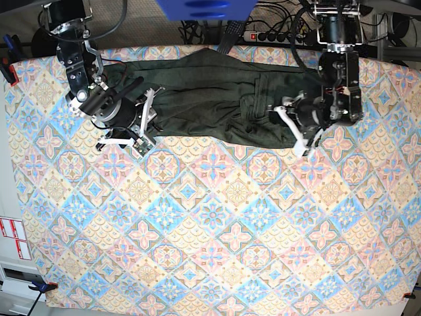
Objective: Fold the T-shirt properly
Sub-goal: 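Fold the strip's end over toward the right gripper with the left gripper, then grasp the other end of the strip with the right gripper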
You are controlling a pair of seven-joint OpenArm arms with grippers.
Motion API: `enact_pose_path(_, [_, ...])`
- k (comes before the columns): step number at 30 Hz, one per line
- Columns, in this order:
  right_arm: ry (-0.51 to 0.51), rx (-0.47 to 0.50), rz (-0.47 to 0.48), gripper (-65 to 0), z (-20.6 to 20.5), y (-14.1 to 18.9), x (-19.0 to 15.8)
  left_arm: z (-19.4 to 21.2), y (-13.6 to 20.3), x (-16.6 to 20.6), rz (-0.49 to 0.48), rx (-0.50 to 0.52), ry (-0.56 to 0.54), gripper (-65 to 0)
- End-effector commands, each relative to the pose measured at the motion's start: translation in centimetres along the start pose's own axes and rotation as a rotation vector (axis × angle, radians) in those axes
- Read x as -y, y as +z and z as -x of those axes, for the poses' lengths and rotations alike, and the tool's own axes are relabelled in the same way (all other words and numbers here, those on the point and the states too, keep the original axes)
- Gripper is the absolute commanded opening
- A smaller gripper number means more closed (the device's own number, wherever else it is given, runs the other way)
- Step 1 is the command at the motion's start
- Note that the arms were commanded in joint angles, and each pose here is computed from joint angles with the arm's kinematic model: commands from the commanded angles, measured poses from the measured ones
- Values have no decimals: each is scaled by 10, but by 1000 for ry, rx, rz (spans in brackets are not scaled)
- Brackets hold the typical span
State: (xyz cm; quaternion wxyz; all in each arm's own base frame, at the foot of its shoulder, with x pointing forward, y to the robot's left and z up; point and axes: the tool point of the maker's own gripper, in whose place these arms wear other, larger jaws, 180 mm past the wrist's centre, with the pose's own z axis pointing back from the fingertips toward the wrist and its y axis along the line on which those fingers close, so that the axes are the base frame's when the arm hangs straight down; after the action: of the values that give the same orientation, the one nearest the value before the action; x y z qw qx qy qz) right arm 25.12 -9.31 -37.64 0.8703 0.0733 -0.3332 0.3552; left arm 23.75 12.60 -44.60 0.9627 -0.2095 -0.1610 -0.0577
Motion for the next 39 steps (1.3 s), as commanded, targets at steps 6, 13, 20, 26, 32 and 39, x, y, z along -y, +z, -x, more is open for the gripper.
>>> enact_pose_path(6, [9,41,14,-458,-11,4,6,-49,-8,50,110,123,-15,-503])
enact_pose_path(13, [9,39,14,-456,-11,4,6,-69,-2,61,131,173,-30,-503])
enact_pose_path(20, [-81,2,124,-450,13,18,47,-53,45,41,8,222,-159,-505])
enact_pose_path(26, [-214,-142,209,-371,69,24,86,-24,56,18,-54,174,-154,-504])
enact_pose_path(32, [-393,-197,142,-331,107,17,82,-17,64,0,-93,180,-106,-504])
enact_pose_path(39, [-613,-159,54,-331,128,15,94,-17,63,2,-88,177,-109,-504])
